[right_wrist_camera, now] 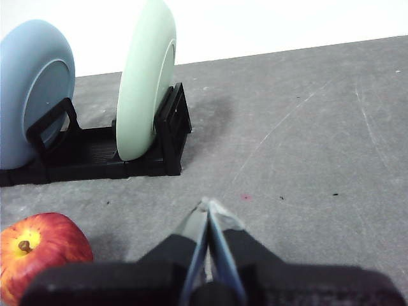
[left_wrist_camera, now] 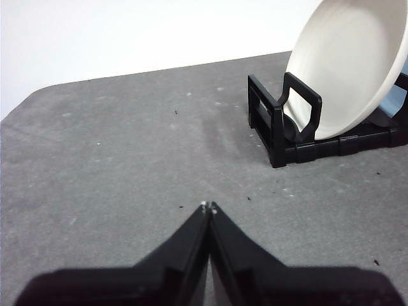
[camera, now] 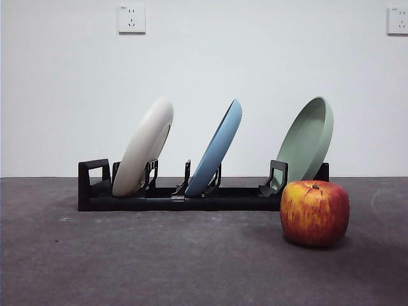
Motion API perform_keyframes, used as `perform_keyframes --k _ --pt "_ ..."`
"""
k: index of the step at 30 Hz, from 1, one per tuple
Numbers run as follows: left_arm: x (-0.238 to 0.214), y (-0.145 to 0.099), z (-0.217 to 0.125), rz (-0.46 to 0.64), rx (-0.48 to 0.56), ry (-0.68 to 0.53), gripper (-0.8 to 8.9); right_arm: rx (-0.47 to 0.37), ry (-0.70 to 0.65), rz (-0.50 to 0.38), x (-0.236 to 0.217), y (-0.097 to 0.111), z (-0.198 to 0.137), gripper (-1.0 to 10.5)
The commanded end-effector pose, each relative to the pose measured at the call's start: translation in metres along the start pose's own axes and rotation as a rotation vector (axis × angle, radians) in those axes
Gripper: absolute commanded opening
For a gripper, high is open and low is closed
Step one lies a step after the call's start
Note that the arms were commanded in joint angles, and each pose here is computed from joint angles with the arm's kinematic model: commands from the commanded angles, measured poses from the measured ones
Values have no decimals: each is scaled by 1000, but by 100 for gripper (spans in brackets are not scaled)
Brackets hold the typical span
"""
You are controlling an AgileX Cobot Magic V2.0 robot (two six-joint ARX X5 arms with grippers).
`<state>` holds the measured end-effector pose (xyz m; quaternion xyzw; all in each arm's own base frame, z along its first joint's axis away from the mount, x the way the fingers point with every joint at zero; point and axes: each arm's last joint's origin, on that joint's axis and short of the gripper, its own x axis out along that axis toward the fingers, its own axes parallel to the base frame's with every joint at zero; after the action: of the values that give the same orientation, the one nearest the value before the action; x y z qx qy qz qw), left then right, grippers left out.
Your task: Take the yellow plate from the plate rack,put the plate on the table,take the apple from the table,put the apple in the plate
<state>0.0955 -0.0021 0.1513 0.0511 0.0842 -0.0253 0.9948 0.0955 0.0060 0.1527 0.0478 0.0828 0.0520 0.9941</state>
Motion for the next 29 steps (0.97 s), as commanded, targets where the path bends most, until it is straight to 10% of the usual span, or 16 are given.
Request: perform_keyframes --k 1,29 --pt "1 0 -4 1 -9 9 -3 11 20 0 1 0 -5 1" --pt "-6 2 42 -86 -285 -50 -6 311 37 2 -1 3 31 -11"
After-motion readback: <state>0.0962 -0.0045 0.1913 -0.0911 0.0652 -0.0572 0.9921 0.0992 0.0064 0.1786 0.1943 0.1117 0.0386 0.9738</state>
